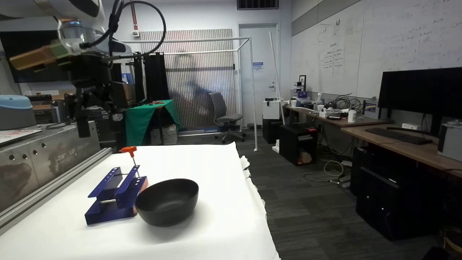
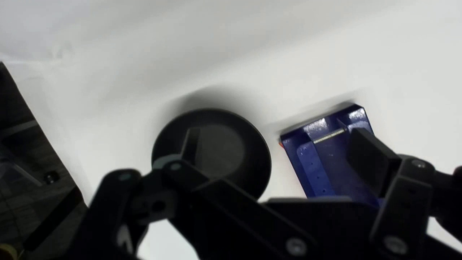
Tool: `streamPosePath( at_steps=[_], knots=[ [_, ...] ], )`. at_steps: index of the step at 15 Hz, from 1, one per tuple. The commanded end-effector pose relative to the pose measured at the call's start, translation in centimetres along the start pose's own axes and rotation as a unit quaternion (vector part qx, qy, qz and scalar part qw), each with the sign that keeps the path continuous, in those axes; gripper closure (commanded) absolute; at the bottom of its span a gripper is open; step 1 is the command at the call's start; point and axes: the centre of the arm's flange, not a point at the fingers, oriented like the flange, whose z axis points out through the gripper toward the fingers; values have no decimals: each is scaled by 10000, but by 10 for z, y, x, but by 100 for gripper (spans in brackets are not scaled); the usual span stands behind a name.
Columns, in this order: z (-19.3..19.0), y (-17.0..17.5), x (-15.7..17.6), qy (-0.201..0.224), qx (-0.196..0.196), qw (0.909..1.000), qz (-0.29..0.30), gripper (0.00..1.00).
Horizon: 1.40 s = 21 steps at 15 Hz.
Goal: Put the red object in the bowl
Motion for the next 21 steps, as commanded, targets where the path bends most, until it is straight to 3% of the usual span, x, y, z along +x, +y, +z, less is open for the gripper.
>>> streamPosePath(
  at_steps=[1, 7, 12, 18, 21],
  knots=[
    [-28, -55, 68, 247, -131, 9994, -211, 0],
    [-17, -125, 138, 487, -41, 9976, -495, 0],
    [-3, -158, 190, 565, -107, 9970, -524, 0],
    [0, -159, 219, 734, 345, 9951, 559, 0],
    [1, -156, 224, 657, 406, 9868, 1426, 0]
  ],
)
